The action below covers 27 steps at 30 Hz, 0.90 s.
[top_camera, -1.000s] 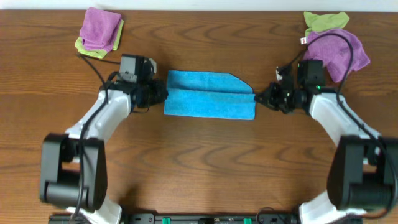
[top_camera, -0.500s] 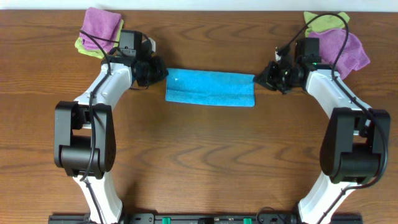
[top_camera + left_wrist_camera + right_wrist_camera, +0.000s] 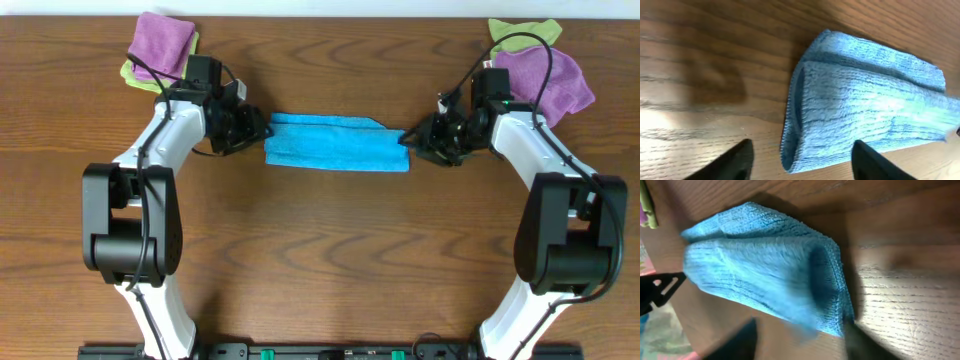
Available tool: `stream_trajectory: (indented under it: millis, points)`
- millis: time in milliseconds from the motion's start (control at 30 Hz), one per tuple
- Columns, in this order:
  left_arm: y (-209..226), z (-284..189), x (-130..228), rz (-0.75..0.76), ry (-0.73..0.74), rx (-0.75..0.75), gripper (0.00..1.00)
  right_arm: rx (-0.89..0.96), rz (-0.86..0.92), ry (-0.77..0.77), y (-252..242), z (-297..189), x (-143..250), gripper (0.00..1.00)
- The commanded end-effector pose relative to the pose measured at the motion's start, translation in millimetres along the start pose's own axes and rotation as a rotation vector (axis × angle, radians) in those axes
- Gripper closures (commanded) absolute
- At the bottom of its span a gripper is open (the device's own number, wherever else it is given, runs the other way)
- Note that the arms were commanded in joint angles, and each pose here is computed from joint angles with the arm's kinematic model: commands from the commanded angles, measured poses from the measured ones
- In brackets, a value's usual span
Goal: Fold the cloth
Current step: 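Release the folded edge and raise both grippers, then grasp the right end of the folded strip with the right gripper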
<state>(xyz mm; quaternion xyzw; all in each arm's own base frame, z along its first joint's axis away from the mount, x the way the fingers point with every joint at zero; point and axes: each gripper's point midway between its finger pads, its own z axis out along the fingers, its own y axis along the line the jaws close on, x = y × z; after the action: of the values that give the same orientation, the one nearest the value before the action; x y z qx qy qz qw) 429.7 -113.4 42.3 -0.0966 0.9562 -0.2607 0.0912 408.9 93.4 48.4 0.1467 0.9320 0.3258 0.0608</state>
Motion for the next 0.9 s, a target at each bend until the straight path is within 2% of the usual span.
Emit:
stream_trajectory:
  millis: [0,100,167,200,233,267,433,567,867]
  points:
    - [-2,-11,-16,0.032,-0.033,-0.007,0.32,0.000,-0.027,-0.021,-1,-6,-8,0.35]
    - [-16,-31,-29,0.117,-0.046,-0.007,0.32,-0.008,-0.036,-0.054,3,-17,-19,0.28]
    - [-26,-47,-40,0.172,-0.068,-0.017,0.31,-0.017,-0.062,-0.084,13,-28,-27,0.28]
    - [-31,-54,-46,0.197,-0.082,-0.024,0.36,-0.021,-0.082,-0.097,19,-33,-30,0.40]
    - [-36,-60,-51,0.223,-0.101,-0.041,0.78,-0.017,-0.110,-0.116,27,-38,-34,0.79]
    - [-38,-61,-54,0.233,-0.112,-0.057,0.94,0.001,-0.126,-0.133,31,-41,-36,0.98]
    - [-23,-50,-45,0.274,-0.099,-0.250,0.94,0.206,-0.209,-0.195,38,-41,-40,0.98]
    - [-24,-31,-29,0.329,-0.079,-0.339,0.94,0.341,-0.270,-0.216,40,-30,-34,0.99]
    - [-22,12,-6,0.305,-0.064,-0.265,0.94,0.410,-0.302,-0.163,26,-7,-27,0.98]
